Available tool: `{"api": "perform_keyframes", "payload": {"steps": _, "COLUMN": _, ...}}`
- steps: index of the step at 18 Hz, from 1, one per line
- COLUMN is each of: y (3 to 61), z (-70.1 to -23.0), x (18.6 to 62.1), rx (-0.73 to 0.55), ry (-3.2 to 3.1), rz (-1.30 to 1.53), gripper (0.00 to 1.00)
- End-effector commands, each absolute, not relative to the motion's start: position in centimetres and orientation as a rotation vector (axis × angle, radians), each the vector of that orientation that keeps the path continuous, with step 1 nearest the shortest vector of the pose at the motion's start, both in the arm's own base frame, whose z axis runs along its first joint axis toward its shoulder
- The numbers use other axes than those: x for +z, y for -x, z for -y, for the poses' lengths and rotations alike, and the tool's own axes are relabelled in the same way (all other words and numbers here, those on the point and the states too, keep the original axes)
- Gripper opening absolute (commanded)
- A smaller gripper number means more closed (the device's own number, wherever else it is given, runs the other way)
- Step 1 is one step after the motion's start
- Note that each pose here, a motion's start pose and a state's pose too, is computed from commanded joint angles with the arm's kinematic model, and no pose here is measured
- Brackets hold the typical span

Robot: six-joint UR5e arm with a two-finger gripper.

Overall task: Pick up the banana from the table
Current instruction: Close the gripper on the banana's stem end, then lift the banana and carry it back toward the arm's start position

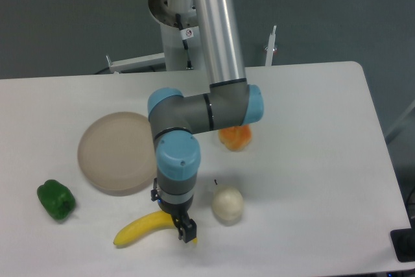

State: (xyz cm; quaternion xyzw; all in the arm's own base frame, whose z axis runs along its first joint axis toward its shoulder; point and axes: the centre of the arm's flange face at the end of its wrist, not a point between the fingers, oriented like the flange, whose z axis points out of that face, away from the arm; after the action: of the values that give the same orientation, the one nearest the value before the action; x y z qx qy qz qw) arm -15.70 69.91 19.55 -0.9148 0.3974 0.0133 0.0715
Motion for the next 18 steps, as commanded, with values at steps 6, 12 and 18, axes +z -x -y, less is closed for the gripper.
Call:
{"api": "perform_keyframes", "payload": {"steps": 6, "y": 15.9, "z": -70.2, "x": 18.3, "rx": 0.05, "ry": 2.776, "rz": -1.208, "gripper": 0.46}}
{"api": "perform_keyframes", "payload": {"steps": 12, "y": 16.1, "z": -70.1, "x": 20.8, "rx": 0.088, "ry": 2.773, "rz": -1.182, "gripper": 0.0}}
{"api": "perform_keyframes", "payload": {"steps": 18, "y": 18.7, "z": -72.1, "x": 27.2, "rx": 0.18, "ry": 2.759, "rz": -0.914, "gripper": 0.0}}
